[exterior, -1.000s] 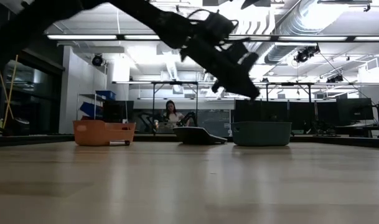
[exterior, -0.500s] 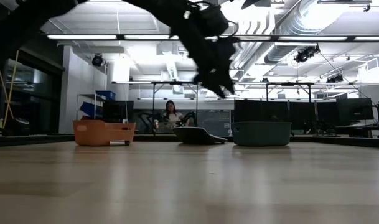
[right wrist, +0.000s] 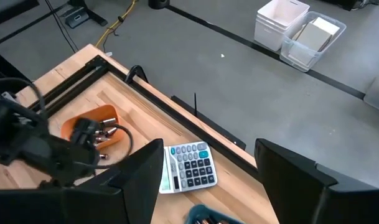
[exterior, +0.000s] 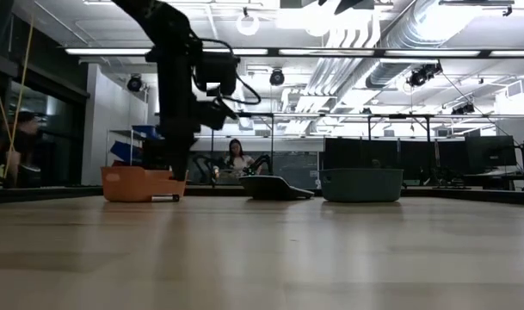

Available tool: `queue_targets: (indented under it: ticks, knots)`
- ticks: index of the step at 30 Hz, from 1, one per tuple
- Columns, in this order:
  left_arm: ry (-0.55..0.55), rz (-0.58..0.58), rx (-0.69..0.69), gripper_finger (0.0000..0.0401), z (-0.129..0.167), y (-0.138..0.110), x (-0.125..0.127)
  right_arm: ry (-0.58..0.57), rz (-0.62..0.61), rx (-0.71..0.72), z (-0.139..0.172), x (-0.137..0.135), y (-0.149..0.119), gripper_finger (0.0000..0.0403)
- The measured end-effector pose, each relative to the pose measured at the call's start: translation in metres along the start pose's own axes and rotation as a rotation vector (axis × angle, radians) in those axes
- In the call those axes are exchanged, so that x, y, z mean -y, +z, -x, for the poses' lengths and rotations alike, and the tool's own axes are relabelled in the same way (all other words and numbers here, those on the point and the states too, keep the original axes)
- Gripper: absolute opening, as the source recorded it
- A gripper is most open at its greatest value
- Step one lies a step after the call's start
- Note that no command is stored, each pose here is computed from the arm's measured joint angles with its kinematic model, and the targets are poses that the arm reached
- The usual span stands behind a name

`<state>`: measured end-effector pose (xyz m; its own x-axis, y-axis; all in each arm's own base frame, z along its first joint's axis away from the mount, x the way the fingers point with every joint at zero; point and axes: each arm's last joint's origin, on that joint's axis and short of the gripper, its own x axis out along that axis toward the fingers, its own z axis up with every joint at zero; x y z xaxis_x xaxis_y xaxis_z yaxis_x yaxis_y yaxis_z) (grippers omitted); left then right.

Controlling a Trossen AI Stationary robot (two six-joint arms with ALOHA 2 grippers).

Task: Sort batteries
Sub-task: Put the silver battery into the orange bin

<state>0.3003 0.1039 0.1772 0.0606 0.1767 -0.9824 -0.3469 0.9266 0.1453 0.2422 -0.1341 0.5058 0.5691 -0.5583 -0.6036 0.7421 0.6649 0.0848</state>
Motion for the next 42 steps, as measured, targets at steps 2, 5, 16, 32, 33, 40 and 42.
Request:
queue_targets:
  ticks: [2, 5, 16, 32, 33, 40, 42]
  knots:
    - [0.004, -0.042, -0.016, 0.0228, -0.008, 0.002, -0.004, 0.006, -0.004, 0.007, -0.003, -0.002, 0.001, 0.0247]
    - [0.017, -0.049, -0.054, 0.0225, -0.02, 0.004, -0.01, 0.016, 0.002, -0.001, -0.008, -0.008, 0.001, 0.0247]
    - [0.015, -0.012, -0.133, 0.0224, -0.027, -0.004, -0.035, 0.061, 0.061, -0.056, -0.026, -0.036, -0.007, 0.0247]
    - [-0.065, -0.005, -0.181, 0.0156, -0.056, -0.005, -0.02, 0.063, 0.059, -0.058, -0.026, -0.042, -0.009, 0.0247]
    - [-0.071, -0.005, -0.186, 0.0138, -0.057, -0.005, -0.02, 0.064, 0.06, -0.059, -0.026, -0.042, -0.009, 0.0247]
    - [-0.124, -0.043, -0.162, 0.003, -0.049, -0.006, -0.013, 0.063, 0.068, -0.064, -0.026, -0.042, -0.01, 0.0247]
    - [-0.151, -0.043, -0.125, 0.003, -0.038, -0.008, -0.012, 0.062, 0.081, -0.066, -0.026, -0.042, -0.01, 0.0247]
